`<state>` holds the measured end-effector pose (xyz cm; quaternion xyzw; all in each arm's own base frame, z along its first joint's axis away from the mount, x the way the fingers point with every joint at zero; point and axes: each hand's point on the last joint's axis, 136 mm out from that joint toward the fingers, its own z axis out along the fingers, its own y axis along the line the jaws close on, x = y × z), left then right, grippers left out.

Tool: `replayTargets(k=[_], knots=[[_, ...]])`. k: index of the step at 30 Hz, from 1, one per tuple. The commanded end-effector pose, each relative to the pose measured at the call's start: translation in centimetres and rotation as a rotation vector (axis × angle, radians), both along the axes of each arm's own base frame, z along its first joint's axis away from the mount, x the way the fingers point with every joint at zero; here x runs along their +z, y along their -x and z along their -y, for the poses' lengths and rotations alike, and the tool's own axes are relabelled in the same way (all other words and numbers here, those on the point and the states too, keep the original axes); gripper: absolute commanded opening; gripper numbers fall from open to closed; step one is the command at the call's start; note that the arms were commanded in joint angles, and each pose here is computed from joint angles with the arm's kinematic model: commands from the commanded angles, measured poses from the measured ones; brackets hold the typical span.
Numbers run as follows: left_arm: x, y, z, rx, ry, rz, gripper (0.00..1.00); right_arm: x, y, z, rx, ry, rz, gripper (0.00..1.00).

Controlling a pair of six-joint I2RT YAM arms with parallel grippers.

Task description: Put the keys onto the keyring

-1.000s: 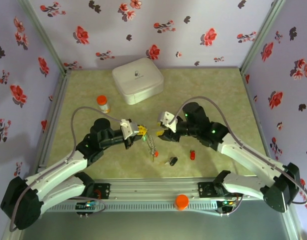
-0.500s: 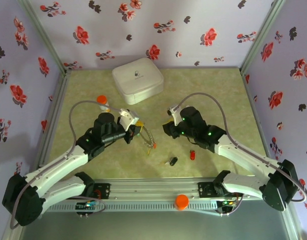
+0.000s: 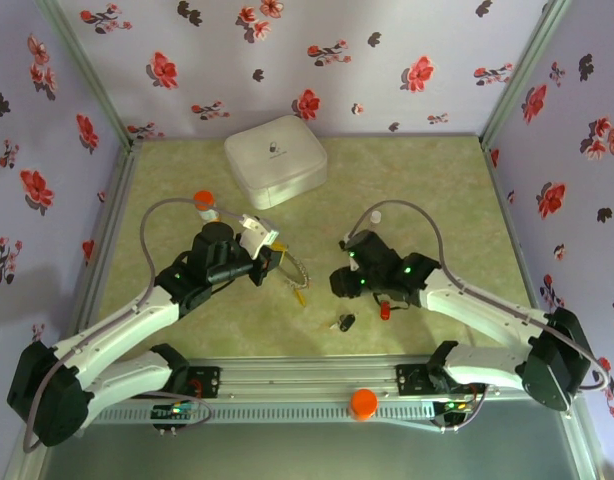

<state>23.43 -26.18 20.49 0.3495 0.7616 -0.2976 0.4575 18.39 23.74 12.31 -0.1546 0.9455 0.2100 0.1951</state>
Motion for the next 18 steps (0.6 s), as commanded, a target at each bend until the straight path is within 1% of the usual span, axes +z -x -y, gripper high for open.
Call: replayTargets(k=[1,2,6,10,15,18], knots=[[2.1,-0.4,0.5,0.003,0.05,0.037,0.0,-2.5,3.4,1.6,-0.086,0.09,-0.149,0.42],[1.9,-0.4,0.5,0.007,0.051,0.039,0.0,-2.9,4.1,1.8,-0.086,0.1,-0.169,0.43],[1.5,-0.4,0.5,0.012,0.061,0.035,0.0,-4.3,6.1,4.0,-0.11,0.22,-0.217,0.46],[1.5,-0.5,0.5,0.014,0.084,0.055,0.0,-6.1,6.8,4.3,-0.168,0.211,-0.259,0.47],[1.7,-0.7,0.7,0.008,0.084,0.062,0.0,-6.2,4.4,4.4,-0.319,0.165,-0.187,0.51],[1.7,-0.6,0.8,0.004,0.081,0.065,0.0,-7.0,3.3,4.1,-0.397,0.127,-0.203,0.52]])
